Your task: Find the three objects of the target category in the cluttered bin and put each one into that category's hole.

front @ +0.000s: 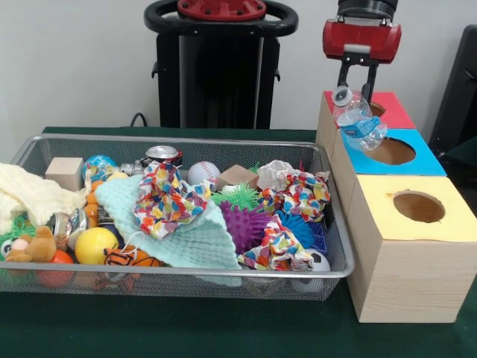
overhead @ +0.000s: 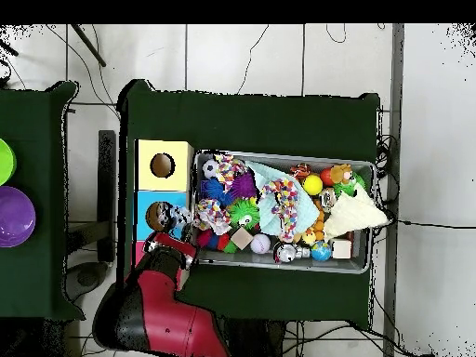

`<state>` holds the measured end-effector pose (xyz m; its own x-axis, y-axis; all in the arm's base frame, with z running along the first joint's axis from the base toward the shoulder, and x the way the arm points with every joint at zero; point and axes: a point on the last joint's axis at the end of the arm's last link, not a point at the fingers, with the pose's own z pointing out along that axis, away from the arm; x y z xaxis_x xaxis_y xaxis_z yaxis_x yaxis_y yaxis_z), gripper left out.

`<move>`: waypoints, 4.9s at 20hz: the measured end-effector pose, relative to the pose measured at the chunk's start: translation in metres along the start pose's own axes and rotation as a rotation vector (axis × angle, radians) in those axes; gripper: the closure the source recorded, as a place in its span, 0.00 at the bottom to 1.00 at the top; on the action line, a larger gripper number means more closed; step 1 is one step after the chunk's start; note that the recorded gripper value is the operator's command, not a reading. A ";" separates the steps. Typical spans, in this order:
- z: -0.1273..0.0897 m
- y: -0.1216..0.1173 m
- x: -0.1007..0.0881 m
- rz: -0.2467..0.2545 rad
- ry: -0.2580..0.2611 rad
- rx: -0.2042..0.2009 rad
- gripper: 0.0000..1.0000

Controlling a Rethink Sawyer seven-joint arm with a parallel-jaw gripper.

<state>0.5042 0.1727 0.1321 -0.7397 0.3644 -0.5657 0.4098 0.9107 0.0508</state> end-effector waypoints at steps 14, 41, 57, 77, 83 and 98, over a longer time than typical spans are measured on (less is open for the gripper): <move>-0.001 0.009 0.008 0.012 -0.026 0.013 1.00; 0.004 0.015 0.012 0.046 -0.064 0.030 1.00; 0.002 0.026 0.020 0.066 -0.061 0.034 1.00; 0.008 0.035 0.047 0.061 -0.036 0.057 1.00; 0.011 0.037 0.054 0.059 -0.034 0.065 1.00; 0.011 0.039 0.054 0.059 -0.053 0.063 0.00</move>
<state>0.4861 0.2260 0.0939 -0.6844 0.4047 -0.6065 0.4861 0.8732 0.0341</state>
